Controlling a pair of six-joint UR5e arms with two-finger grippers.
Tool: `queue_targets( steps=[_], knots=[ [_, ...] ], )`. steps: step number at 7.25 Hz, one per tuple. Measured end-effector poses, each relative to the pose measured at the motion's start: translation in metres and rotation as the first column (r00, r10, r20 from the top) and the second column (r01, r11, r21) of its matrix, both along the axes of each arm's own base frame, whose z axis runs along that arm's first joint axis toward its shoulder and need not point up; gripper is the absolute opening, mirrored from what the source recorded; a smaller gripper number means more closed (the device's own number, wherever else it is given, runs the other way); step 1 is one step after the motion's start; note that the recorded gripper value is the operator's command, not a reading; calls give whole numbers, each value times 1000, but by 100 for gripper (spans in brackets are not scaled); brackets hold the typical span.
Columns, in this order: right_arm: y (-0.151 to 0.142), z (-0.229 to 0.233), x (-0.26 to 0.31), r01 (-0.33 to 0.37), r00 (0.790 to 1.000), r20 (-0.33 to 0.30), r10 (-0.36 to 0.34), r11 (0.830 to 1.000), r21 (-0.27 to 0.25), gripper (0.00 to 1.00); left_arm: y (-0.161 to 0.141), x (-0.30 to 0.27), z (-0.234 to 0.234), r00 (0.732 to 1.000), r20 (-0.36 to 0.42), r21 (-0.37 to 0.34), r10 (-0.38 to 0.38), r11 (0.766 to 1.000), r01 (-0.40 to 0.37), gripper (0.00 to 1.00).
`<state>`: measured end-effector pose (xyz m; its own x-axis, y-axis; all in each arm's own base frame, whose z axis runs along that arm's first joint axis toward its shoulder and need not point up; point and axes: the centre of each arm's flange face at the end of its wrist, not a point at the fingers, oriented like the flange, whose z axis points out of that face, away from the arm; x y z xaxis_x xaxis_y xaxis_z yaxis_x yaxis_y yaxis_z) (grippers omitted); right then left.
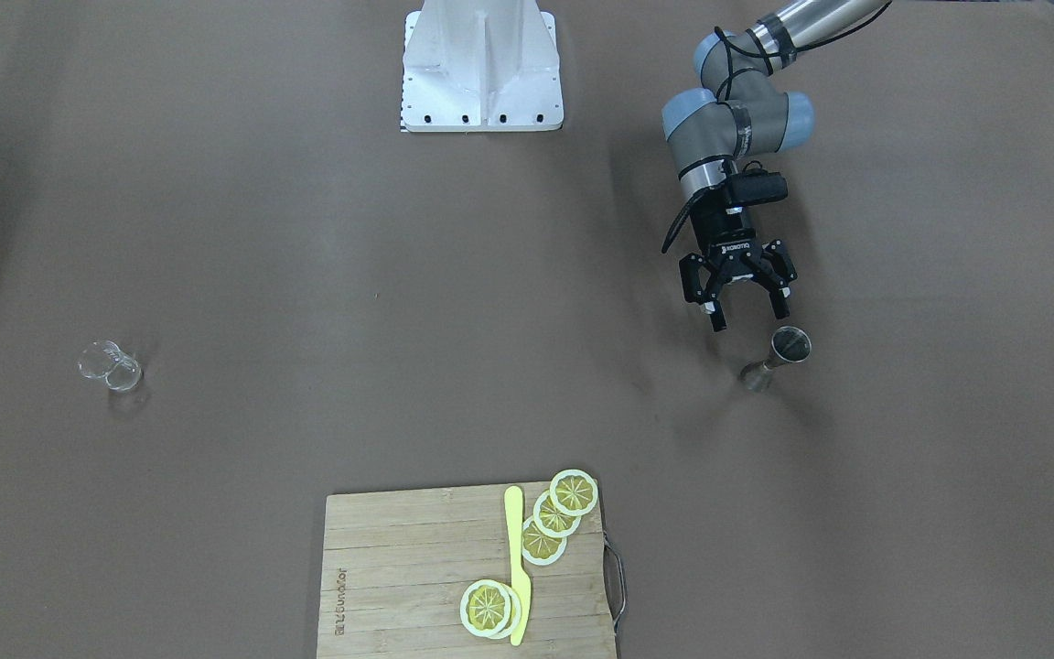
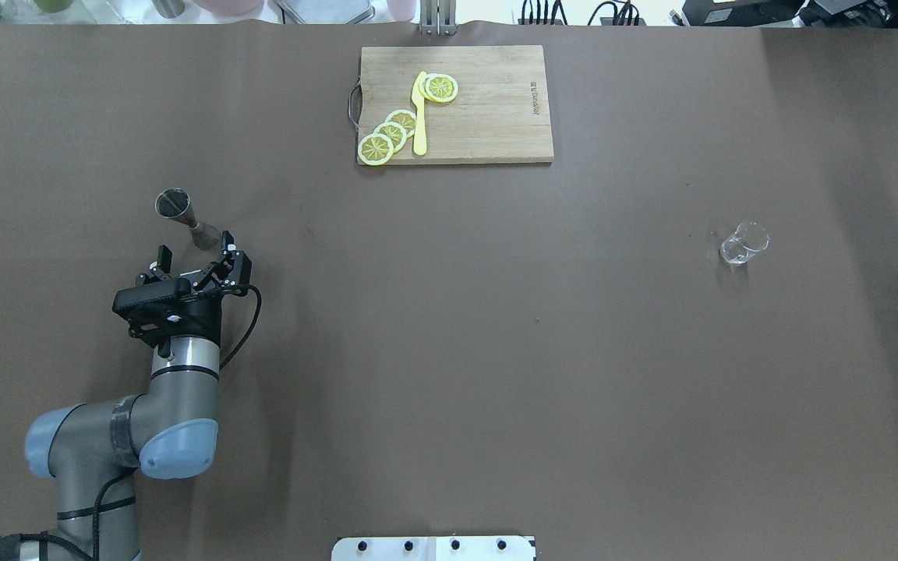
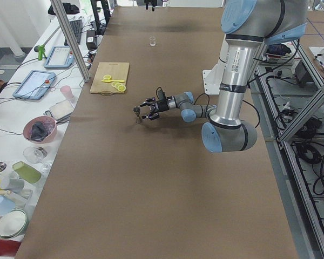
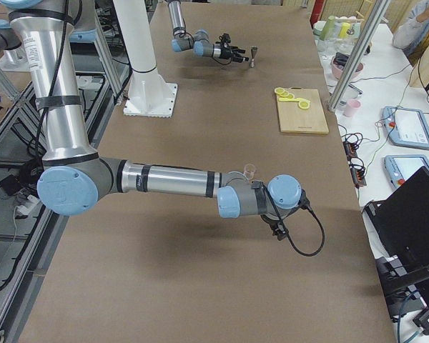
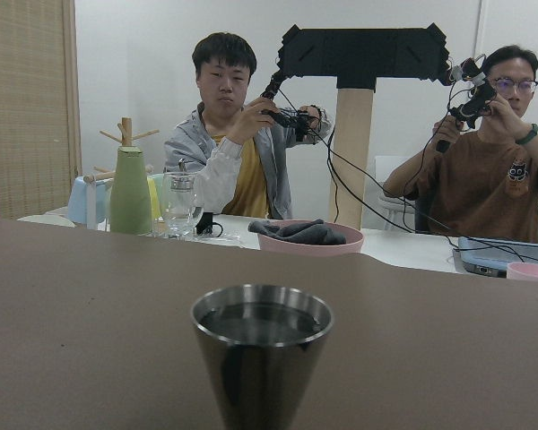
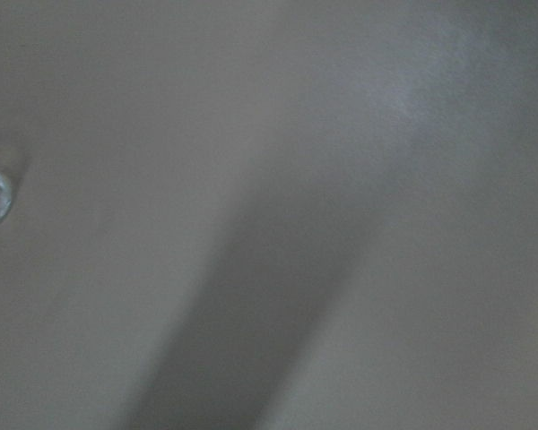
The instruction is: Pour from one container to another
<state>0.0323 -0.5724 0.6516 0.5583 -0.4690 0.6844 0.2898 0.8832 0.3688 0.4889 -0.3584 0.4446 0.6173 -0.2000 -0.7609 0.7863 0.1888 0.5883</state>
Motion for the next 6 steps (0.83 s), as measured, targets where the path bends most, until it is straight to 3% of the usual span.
queue_targets(
  steps=[1, 2, 4, 5, 6],
  knots=[
    [-6, 8, 7, -12, 997, -74, 4, 994, -108, 100, 17, -8, -10, 1000, -15, 16, 18, 1000, -18, 98],
    [-6, 17, 18, -26, 988, -156, 0, 985, -168, 100, 37, -19, -20, 999, -22, 35, 42, 999, -41, 98],
    [1, 28, 41, -73, 967, -253, 18, 974, -213, 100, 64, -41, -41, 997, -25, 66, 76, 995, -75, 98],
    [10, 31, 49, -145, 962, -262, 74, 954, -262, 100, 68, -50, -55, 996, -12, 76, 89, 993, -88, 98],
    [28, 32, 52, -243, 953, -259, 158, 909, -338, 100, 66, -61, -70, 995, 6, 82, 97, 992, -97, 98]
  ],
)
